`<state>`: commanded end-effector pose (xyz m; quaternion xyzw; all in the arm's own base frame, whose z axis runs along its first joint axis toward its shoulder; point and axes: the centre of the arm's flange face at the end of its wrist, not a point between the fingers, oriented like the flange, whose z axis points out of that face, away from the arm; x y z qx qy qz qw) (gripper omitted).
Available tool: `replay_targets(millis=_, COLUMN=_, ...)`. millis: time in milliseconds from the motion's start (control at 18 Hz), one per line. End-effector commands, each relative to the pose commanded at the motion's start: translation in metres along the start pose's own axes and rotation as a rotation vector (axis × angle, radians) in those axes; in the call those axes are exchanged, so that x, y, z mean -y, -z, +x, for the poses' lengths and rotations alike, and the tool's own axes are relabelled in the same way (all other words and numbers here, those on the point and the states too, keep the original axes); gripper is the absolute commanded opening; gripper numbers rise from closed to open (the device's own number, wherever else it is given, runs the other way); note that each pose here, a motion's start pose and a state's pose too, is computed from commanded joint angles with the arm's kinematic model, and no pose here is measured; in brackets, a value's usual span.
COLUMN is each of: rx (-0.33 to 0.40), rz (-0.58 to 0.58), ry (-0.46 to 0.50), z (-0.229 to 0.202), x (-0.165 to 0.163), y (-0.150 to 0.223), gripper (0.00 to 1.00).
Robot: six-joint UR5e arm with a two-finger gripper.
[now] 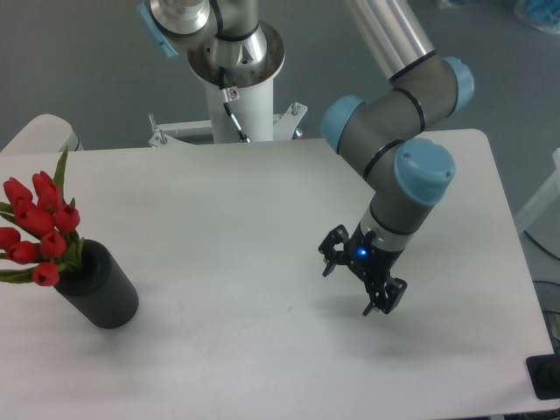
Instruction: Insert the flowers into the vase
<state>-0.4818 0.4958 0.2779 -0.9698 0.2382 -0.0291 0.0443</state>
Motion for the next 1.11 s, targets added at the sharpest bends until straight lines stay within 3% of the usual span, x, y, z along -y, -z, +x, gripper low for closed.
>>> replay_targets(millis=333, rx=0.002, rz=-0.067, ry=-0.066, z=-0.004, x=-0.002, y=-0.012, gripper=1.00)
replay_targets(millis=556, rx=0.003, rz=-0.137, ry=-0.121, z=-0.002, x=0.014, y=-0.018, gripper=1.00)
replay_targets(millis=1111, rx=-0.002, rz=-0.138, ry=-0.172, z=-0.001, x=0.014, y=-0.020, gripper=1.00)
